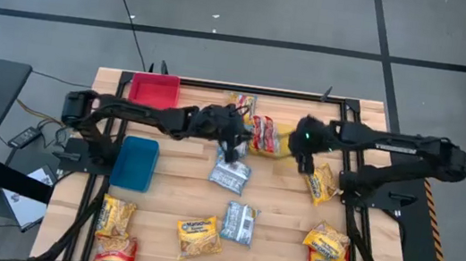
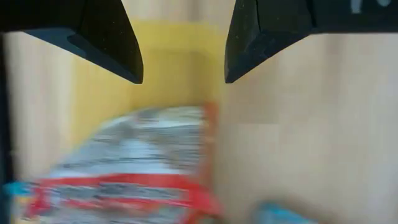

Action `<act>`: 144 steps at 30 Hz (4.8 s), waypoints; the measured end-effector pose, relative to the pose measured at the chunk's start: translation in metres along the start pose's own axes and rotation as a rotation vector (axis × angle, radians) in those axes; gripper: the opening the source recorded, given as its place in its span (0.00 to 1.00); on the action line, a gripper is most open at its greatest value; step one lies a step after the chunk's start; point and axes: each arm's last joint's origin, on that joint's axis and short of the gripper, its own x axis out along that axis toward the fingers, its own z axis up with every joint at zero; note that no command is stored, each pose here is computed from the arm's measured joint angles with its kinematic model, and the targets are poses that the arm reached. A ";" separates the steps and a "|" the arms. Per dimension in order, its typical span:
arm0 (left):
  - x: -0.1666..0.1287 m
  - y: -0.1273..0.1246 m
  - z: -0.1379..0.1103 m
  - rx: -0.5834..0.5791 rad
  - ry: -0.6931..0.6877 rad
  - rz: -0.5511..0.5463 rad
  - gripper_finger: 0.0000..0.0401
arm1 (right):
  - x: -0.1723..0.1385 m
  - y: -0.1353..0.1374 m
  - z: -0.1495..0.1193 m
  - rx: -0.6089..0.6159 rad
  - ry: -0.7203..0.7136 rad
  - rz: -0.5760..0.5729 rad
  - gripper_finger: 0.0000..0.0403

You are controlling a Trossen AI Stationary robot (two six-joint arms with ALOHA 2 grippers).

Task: Sort Maruchan noodles
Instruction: Put the red noodle pack into the yellow bin

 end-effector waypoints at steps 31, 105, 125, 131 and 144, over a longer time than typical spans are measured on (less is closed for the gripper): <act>-0.036 -0.045 0.009 -0.025 -0.261 -0.125 0.13 | -0.015 0.268 -0.033 -0.003 0.622 0.567 0.57; -0.037 -0.056 0.003 0.046 -0.206 -0.152 0.13 | 0.048 0.292 -0.034 -0.661 0.015 -0.112 0.55; -0.092 -0.034 0.016 0.051 -0.090 -0.032 0.13 | 0.023 0.245 -0.004 -1.151 0.399 -0.268 0.01; -0.077 -0.023 -0.004 -0.002 0.083 0.004 0.13 | -0.004 0.191 0.020 -1.173 0.531 -0.311 0.01; -0.027 0.029 -0.047 -0.078 0.284 0.162 0.13 | -0.046 0.079 0.036 -1.281 0.630 -0.241 0.01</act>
